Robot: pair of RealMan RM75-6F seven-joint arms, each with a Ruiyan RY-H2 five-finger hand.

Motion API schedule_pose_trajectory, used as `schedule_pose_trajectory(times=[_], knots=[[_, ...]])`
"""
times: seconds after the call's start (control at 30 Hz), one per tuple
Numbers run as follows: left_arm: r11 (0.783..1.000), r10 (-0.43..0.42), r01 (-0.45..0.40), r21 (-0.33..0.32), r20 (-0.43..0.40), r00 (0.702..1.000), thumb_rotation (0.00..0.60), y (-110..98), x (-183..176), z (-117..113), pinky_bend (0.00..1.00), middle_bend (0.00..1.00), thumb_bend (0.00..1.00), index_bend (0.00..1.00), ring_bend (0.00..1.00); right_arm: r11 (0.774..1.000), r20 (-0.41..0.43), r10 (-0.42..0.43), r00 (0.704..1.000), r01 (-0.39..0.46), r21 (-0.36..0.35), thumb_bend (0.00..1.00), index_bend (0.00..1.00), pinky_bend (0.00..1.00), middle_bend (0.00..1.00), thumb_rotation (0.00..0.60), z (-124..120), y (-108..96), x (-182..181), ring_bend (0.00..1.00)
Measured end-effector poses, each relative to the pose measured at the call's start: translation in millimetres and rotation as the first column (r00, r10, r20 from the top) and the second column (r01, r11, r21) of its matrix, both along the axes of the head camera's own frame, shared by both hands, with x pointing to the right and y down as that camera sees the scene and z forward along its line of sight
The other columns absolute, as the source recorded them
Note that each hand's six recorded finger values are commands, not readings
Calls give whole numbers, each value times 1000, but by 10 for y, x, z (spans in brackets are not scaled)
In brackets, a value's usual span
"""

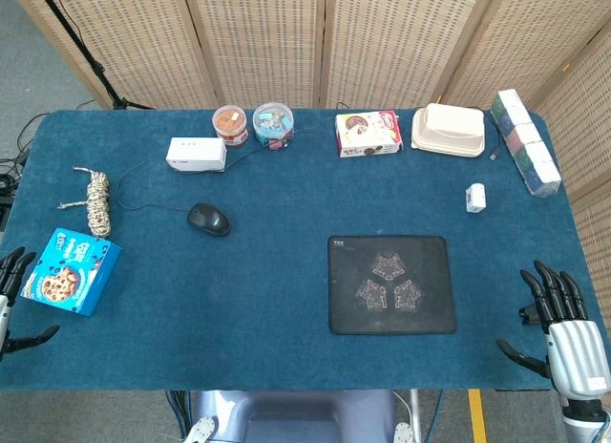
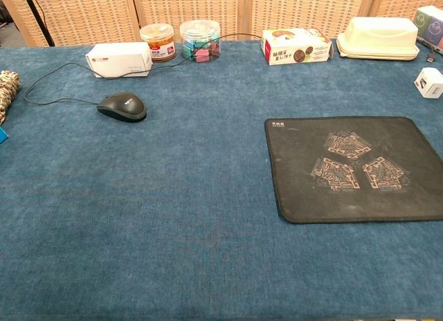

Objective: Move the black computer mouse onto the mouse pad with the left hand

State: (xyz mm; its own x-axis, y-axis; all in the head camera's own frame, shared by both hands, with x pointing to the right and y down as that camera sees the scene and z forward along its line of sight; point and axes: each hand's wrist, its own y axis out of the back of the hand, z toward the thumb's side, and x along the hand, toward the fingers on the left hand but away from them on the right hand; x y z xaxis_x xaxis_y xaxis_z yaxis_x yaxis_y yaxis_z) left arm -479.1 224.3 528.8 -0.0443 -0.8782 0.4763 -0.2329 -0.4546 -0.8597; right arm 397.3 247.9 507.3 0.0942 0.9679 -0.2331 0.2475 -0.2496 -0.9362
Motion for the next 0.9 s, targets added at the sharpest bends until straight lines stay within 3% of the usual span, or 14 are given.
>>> schedule_pose_trajectory(times=[0.57,0.77,0.9], knots=[[999,37,-38,-11,-19,999,600,40,79,2,0,0,6,0,0,1000,7,9,1000,-9,11,20,43,0,0,600,-46,7,15,0],[989,150,-149,18,-62,987,600,-13,280,-44,0,0,5,0,0,1000,-17,25,1000,-25,-2,21,37,0,0,600,24,-19,61,0],[968,249,-247,43,-37,968,600,-211,457,-11,0,0,3,0,0,1000,-20,26,999,-26,-6,21,36,0,0,600,48,-30,64,0]])
